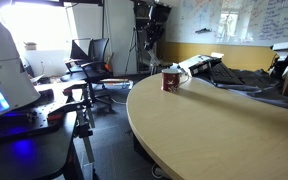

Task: Remove the pen from the orange cup and put it on the table

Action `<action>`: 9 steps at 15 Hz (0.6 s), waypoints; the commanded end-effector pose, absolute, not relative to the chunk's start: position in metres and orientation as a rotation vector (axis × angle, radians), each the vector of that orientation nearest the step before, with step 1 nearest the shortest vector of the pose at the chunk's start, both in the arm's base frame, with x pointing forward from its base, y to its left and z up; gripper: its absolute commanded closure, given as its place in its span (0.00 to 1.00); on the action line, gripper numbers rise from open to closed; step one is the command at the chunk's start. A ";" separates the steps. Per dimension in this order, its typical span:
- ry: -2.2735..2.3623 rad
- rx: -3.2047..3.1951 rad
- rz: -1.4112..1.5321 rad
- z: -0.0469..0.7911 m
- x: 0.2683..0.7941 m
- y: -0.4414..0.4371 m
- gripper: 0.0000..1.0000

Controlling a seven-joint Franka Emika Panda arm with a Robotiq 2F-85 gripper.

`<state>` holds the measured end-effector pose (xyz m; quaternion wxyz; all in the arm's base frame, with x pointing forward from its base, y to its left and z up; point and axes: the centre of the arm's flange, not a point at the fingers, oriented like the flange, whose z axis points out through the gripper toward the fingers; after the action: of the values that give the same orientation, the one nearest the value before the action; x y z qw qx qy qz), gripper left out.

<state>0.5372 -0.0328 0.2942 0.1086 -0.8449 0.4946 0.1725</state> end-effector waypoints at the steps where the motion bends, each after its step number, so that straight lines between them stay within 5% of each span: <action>1: 1.525 -2.461 0.795 0.291 0.522 -0.022 0.95; 9: 2.022 -2.136 0.872 0.231 0.527 -0.032 0.95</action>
<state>0.5131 -0.0263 0.2447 0.0363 -0.7392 0.6034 0.2971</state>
